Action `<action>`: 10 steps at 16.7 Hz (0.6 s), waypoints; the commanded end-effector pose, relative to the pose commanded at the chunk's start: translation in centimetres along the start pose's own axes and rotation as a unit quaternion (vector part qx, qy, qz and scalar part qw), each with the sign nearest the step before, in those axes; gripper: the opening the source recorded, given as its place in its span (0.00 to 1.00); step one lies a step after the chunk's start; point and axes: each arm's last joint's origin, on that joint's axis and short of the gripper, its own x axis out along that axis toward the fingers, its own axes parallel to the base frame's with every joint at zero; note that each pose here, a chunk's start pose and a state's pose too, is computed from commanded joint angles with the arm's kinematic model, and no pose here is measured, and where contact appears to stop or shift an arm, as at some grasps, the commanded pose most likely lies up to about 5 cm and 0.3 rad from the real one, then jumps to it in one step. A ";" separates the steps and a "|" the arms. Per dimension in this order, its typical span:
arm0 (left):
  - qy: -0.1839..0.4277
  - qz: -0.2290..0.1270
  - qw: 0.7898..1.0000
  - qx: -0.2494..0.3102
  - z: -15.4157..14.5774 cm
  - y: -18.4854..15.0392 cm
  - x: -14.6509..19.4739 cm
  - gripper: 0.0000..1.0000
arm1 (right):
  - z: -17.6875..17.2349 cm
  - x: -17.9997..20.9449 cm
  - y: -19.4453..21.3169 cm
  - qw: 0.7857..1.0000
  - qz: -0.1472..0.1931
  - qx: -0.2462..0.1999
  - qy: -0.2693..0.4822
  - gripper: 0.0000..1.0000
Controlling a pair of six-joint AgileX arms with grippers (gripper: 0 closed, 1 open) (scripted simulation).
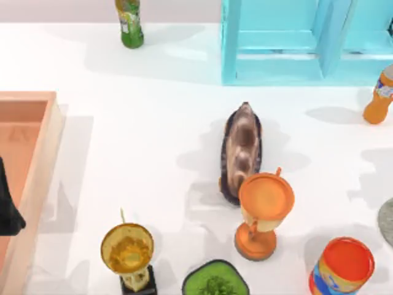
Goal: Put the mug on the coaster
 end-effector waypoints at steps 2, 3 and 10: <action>0.000 0.000 1.000 0.000 0.0 0.0 0.0 1.00 | -2.0 0.6 -0.2 1.000 -0.004 0.022 0.012 0.00; 0.000 0.000 1.000 0.000 0.0 0.0 0.0 1.00 | -2.6 0.7 -0.2 0.999 -0.004 0.028 0.016 0.00; 0.000 0.000 1.000 0.000 0.0 0.0 0.0 1.00 | -3.0 1.0 -0.1 0.999 -0.002 0.030 0.023 0.00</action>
